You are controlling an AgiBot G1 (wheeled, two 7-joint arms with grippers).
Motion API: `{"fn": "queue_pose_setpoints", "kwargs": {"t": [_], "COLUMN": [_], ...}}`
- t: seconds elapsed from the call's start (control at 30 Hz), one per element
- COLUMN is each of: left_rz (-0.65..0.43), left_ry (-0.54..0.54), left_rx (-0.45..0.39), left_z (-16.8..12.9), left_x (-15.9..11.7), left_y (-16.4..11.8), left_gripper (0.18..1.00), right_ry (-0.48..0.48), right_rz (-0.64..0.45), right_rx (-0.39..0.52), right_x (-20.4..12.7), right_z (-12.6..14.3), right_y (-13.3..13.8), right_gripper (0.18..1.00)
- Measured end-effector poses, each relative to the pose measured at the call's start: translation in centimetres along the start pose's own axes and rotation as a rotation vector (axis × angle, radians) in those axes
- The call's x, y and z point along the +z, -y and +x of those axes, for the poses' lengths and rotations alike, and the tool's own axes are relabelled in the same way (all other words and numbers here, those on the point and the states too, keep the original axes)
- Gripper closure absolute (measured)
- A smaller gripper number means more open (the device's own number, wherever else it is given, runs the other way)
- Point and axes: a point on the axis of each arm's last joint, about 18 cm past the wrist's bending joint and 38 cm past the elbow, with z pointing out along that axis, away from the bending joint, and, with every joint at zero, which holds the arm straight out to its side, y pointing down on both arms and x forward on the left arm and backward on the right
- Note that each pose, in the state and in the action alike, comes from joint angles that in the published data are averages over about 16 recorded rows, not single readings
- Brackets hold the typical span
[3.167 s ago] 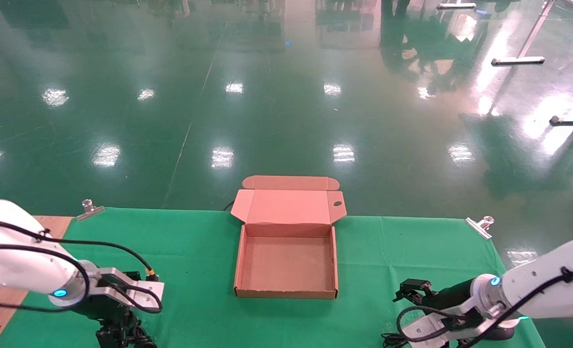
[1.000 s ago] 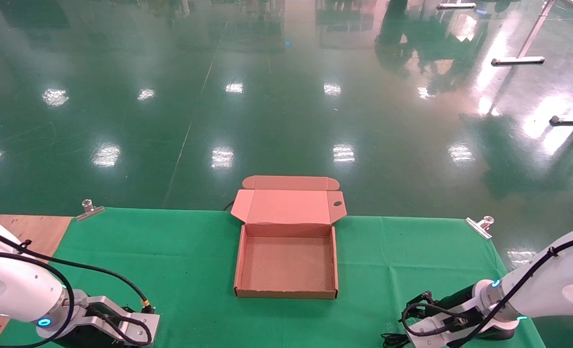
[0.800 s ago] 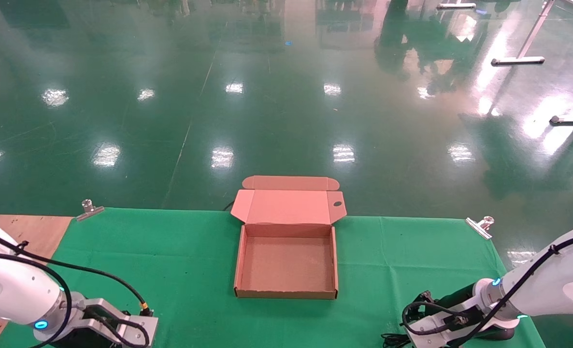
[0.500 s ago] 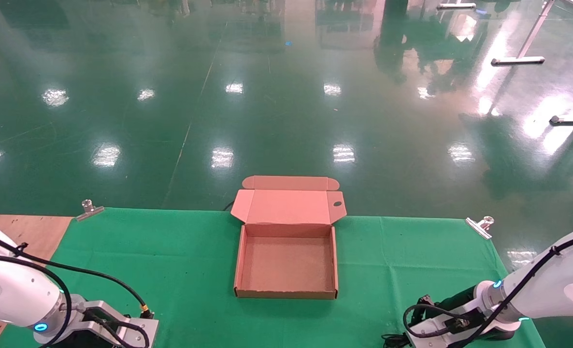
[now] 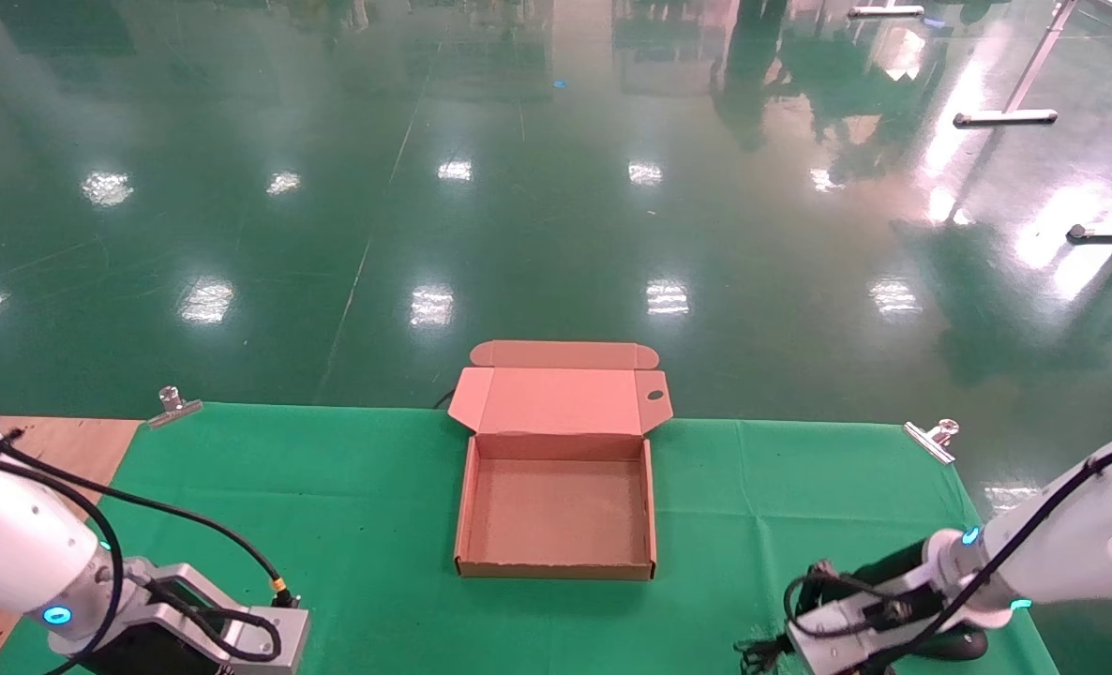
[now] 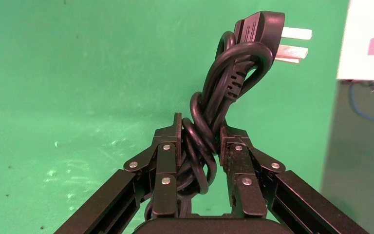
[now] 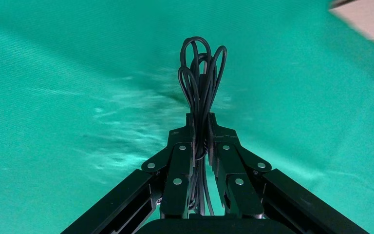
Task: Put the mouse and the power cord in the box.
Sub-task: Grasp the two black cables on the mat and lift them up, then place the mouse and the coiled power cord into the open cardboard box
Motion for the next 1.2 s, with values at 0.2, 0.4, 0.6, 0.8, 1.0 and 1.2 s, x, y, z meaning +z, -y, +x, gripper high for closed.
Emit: {"fn": "queue_pose_setpoints", "kwargs": {"t": [0.2,0.4,0.6,0.8,1.0,1.2], "left_rz": [0.079,0.144,0.165,0.166,0.168,0.181], "left_ry": [0.011,0.062,0.133,0.222,0.317,0.427], "left_rx": [0.004,0.026,0.066,0.111,0.147,0.166], "left_z": [-1.0,-3.0,-5.4,-7.7,-9.6,-11.5], "left_x": [-2.4,-4.8,-7.2,-9.6,-11.3,-11.8], "left_y": [2.6,6.2,10.2,13.8,16.4,17.8], "left_gripper": [0.865,0.866,0.866,0.866,0.866,0.866], "right_ry": [-0.066,-0.141,-0.216,-0.29,-0.344,-0.366], "right_rz": [0.058,0.122,0.173,0.204,0.218,0.222], "right_rx": [0.003,-0.006,-0.025,-0.053,-0.076,-0.087], "right_x": [-3.3,-7.6,-12.1,-15.6,-17.2,-16.6], "right_z": [2.4,5.3,8.3,11.7,14.6,16.3], "right_y": [0.6,1.7,3.3,5.6,8.1,9.8], "right_gripper": [0.955,0.956,0.956,0.956,0.957,0.957]}}
